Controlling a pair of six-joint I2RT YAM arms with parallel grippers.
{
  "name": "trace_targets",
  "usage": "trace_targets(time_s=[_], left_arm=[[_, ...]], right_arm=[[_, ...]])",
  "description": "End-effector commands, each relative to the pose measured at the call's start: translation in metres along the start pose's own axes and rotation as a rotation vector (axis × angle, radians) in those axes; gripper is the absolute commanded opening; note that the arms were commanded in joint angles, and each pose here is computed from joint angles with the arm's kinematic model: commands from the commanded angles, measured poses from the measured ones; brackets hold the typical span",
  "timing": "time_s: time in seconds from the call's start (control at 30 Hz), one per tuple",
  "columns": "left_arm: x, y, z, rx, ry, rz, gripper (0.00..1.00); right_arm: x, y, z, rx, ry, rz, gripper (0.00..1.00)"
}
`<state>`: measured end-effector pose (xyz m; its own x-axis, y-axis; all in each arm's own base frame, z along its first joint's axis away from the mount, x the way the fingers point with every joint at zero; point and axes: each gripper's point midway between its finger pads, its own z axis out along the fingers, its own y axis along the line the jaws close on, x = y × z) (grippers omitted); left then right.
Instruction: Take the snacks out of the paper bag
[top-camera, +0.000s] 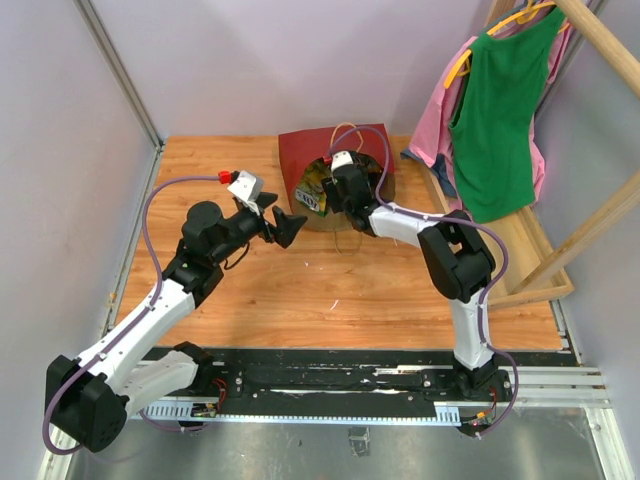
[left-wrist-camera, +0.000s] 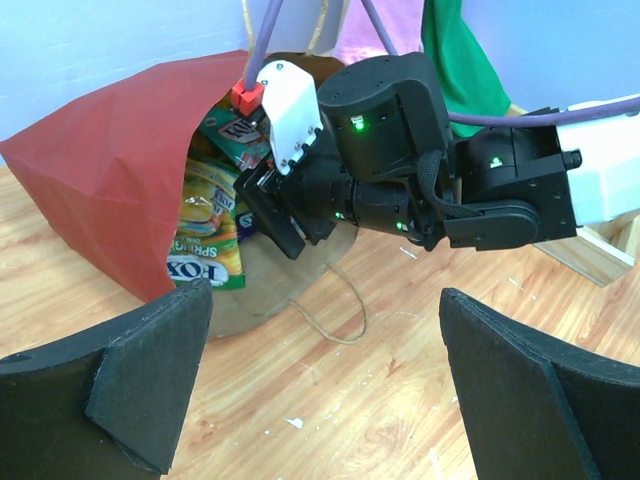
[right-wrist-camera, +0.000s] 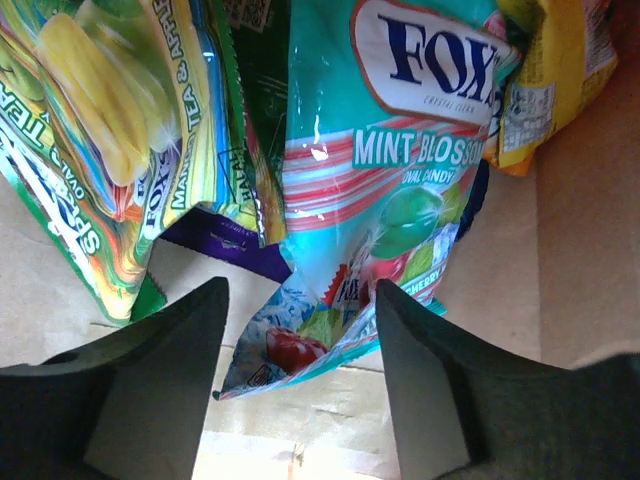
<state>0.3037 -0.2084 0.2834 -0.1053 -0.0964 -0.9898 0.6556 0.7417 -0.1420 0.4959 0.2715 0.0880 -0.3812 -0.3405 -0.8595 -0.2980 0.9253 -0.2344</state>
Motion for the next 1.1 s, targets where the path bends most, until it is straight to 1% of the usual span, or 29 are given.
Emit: trace_targets(time_s=[0.0,0.13,0.17,0.23,0.3,0.57,0.77,0.9,1.07], left_arm=[[0.001,0.008,0.0,-0.042,-0.004,-0.001,1.0],[-0.002,0.013,-0.002,-0.077,-0.012,-0.006,1.0],[-0.003,0.014,-0.003,-0.084,-0.017,-0.008,1.0],[-0.004,0.017,-0.004,-0.103,-0.027,-0.01,0.99],[-0.005,0.021,-0.005,-0.128,-0.035,-0.014,1.0],[-0.01,0.04,-0.007,-0.237,-0.065,-0.037,1.0],[-0.008,0.047,-0.007,-0.271,-0.069,-0.052,1.0],[-0.007,0.048,-0.006,-0.276,-0.064,-0.06,1.0],[-0.007,0.045,-0.005,-0.262,-0.065,-0.068,1.0]], right_arm=[[0.008,-0.003,-0.001,0.001,0.047,0.002,0.55],[0.007,-0.004,-0.013,-0.013,0.029,0.039,0.23],[0.005,-0.005,-0.017,-0.018,0.023,0.05,0.17],[0.001,-0.004,-0.027,-0.033,0.008,0.074,0.07],[-0.003,-0.003,-0.037,-0.053,-0.002,0.096,0.01],[-0.014,0.011,-0.092,-0.166,-0.015,0.165,0.01],[-0.002,0.011,-0.141,-0.228,0.005,0.217,0.01],[0.013,-0.001,-0.173,-0.232,0.039,0.224,0.01],[0.034,-0.027,-0.211,-0.177,0.08,0.2,0.01]])
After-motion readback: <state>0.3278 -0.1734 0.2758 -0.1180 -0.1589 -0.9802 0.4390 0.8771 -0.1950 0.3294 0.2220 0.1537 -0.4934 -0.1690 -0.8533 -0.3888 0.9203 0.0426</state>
